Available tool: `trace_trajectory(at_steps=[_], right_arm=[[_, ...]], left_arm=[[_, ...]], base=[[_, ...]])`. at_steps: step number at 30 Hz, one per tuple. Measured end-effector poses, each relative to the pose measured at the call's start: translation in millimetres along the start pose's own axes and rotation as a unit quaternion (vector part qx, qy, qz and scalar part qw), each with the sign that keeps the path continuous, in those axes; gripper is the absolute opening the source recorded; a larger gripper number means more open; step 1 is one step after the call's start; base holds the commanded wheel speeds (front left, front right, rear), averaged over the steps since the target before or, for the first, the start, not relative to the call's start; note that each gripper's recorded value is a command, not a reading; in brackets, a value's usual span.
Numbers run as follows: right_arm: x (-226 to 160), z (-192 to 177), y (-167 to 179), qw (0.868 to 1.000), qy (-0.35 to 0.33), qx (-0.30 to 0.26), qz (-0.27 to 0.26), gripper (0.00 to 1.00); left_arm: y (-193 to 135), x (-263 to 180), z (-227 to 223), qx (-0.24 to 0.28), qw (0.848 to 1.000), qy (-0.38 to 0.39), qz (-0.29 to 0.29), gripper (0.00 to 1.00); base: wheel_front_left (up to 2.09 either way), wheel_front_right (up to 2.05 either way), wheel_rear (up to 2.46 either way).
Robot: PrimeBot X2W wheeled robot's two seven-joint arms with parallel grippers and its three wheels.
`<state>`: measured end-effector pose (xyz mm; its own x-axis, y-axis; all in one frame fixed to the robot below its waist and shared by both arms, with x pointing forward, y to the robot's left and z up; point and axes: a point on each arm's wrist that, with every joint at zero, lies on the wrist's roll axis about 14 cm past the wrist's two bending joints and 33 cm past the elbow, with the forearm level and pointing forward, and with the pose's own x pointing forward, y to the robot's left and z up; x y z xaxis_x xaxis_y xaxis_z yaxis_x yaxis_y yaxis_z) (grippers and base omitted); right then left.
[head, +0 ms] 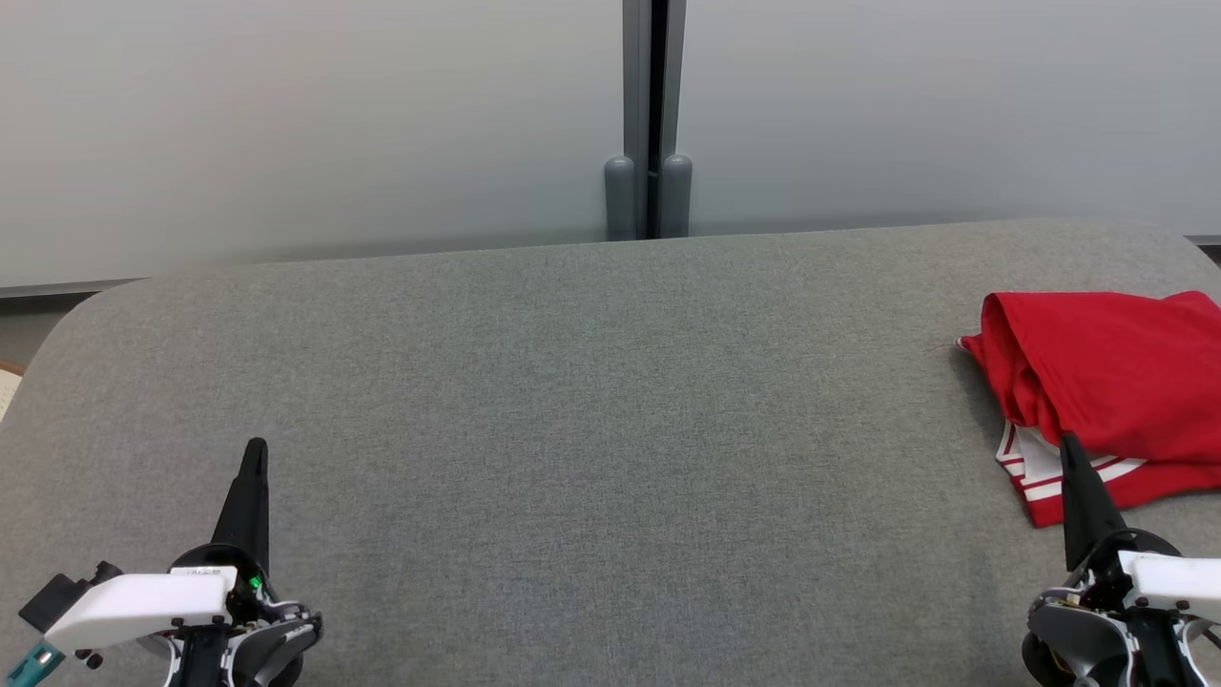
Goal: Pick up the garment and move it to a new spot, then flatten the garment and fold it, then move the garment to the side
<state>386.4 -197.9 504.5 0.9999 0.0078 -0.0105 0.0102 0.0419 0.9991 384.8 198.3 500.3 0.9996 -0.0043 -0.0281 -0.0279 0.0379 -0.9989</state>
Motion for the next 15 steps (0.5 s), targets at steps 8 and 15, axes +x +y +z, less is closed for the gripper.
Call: trace_trajectory(at_steps=[8,15], right_arm=[[1.4,1.5,-0.4,1.000,-0.004,0.022,0.000,0.00],[1.3,1.6,-0.4,1.000,-0.004,0.023,0.000,0.00]], left_arm=[[-3.9,2.5,1.2,-0.022,1.000,-0.002,-0.009,0.00],[-4.0,2.5,1.3,-0.022,1.000,-0.002,-0.009,0.00]], base=[[0.00,0.00,0.00],[0.00,0.00,0.00]])
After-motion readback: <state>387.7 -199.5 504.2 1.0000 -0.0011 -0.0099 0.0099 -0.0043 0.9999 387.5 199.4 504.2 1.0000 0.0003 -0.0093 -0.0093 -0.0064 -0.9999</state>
